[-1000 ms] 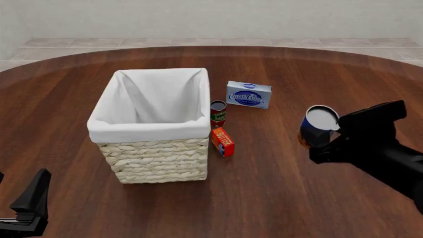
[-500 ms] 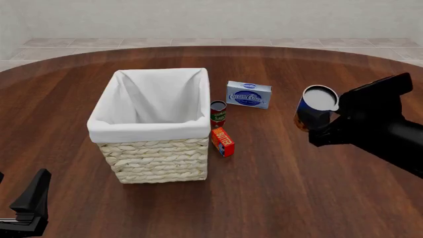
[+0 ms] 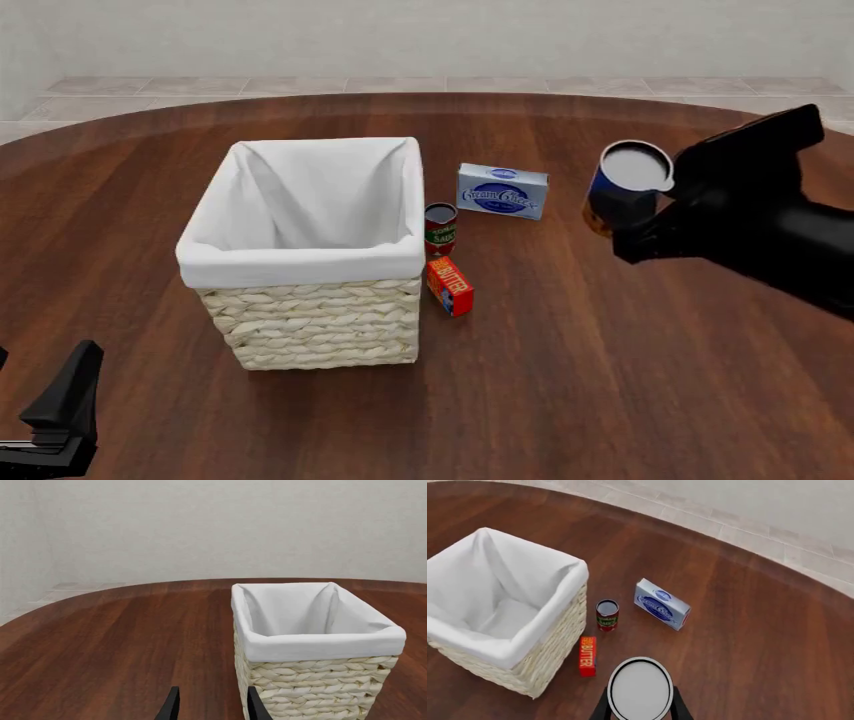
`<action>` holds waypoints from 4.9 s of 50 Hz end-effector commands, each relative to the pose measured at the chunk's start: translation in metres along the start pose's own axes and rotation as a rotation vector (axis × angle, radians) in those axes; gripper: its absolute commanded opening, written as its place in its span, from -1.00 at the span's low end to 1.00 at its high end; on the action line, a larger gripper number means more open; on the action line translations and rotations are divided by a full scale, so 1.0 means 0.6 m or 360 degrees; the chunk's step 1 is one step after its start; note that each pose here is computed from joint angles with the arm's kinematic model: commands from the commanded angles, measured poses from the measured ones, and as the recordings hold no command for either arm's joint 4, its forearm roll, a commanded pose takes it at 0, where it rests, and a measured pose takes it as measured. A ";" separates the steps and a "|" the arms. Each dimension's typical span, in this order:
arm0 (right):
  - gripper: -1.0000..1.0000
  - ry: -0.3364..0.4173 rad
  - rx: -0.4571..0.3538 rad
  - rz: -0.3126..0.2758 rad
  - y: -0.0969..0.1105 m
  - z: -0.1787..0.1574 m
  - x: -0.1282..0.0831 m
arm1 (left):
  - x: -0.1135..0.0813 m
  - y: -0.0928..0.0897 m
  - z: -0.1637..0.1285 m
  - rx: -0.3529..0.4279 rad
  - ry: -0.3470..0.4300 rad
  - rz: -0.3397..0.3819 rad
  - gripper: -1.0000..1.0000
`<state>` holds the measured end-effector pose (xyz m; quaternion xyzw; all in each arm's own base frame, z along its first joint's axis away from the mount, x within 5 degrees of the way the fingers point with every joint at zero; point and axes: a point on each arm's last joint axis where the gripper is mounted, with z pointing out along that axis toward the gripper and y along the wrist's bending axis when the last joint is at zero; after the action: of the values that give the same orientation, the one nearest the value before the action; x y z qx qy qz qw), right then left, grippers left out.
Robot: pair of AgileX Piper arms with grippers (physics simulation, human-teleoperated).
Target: Pick up the alphabet soup and put it in the basket.
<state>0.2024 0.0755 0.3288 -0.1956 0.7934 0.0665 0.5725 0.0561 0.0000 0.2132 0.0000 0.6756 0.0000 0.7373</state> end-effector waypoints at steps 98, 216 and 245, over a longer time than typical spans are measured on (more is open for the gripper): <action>-1.00 -0.0142 -0.0296 -0.0240 0.092 0.123 -0.154 | 0.000 0.000 0.000 0.0000 0.0000 0.0000 1.00; -1.00 -0.0180 -0.0582 -0.0250 0.231 0.200 -0.213 | 0.000 0.000 0.000 0.0000 0.0000 0.0000 1.00; -1.00 -0.0124 -0.0585 -0.0224 0.247 0.246 -0.199 | 0.000 0.000 0.000 0.0000 0.0000 0.0000 1.00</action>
<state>0.2994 0.2842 0.3751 -0.3626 0.7248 0.1709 0.5603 0.0561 0.0000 0.2132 0.0000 0.6756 0.0000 0.7373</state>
